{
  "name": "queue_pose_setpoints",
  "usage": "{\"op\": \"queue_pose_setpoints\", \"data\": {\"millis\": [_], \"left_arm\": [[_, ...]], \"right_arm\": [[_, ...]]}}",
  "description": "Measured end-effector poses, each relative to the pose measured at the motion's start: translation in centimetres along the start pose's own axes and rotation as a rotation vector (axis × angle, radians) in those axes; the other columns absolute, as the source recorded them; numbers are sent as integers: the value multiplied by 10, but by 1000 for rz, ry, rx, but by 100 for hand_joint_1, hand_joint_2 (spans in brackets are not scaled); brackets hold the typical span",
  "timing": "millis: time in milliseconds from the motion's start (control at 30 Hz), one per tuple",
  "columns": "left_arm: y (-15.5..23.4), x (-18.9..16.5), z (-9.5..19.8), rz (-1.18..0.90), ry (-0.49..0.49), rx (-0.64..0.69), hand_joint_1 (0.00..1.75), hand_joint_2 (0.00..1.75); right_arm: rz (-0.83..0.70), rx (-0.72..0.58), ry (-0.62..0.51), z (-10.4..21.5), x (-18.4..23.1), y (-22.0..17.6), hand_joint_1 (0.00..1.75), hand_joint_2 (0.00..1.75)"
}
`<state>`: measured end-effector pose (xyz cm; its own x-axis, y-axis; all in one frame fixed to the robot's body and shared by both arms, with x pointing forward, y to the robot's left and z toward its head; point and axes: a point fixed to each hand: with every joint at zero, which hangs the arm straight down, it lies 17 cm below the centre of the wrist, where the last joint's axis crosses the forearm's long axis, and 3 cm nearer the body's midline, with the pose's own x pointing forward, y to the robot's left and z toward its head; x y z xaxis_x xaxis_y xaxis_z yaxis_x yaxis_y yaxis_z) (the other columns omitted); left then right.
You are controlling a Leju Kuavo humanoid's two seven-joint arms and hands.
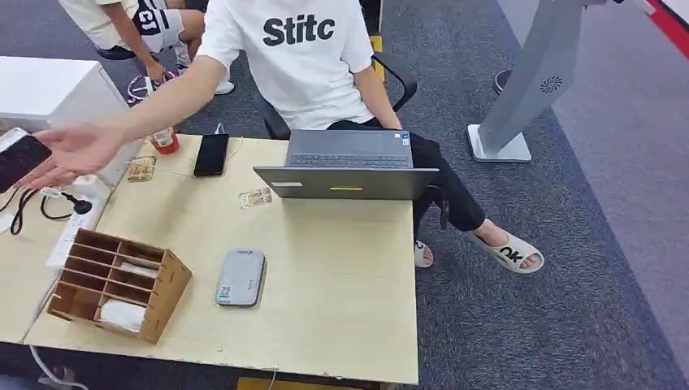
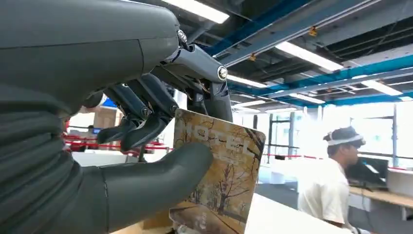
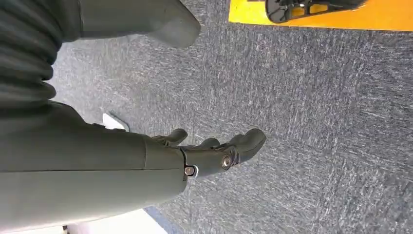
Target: Pass the card to the sensor for recognition and then transmit it.
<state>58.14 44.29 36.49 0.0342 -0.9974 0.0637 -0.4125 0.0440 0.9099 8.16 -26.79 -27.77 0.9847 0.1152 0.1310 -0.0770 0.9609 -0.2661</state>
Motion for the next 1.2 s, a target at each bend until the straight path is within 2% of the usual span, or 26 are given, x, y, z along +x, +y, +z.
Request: {"op": "queue_pose_setpoints", "data": {"millis": [267, 300, 333, 633, 767, 900, 1067, 1200], "left_arm": [[-13, 15, -3, 27, -6, -7, 175, 175], [-12, 21, -4, 43, -19, 4, 45, 175], [-11, 28, -4, 66, -29, 14, 0, 175], [2, 91, 9, 250, -117, 95, 0, 175], [2, 109, 27, 327, -167, 124, 0, 175], [-2, 121, 75, 451, -230, 190, 0, 175], [-10, 121, 121, 513, -239, 207, 0, 175], [-18, 126, 200, 574, -274, 237, 0, 175]], "right_arm": [[-3, -2, -1, 0, 1, -1, 0, 175], [-3, -4, -1, 0, 1, -1, 0, 175], [-4, -5, -1, 0, 1, -1, 0, 175], [-6, -10, 11, -1, -2, -3, 0, 175], [-8, -11, 8, -1, -1, -3, 0, 175], [-23, -14, 23, -1, -4, -4, 0, 175], [-34, -17, 29, -1, -5, -5, 0, 175], [-81, -25, 44, -1, -10, -6, 0, 175]]}}
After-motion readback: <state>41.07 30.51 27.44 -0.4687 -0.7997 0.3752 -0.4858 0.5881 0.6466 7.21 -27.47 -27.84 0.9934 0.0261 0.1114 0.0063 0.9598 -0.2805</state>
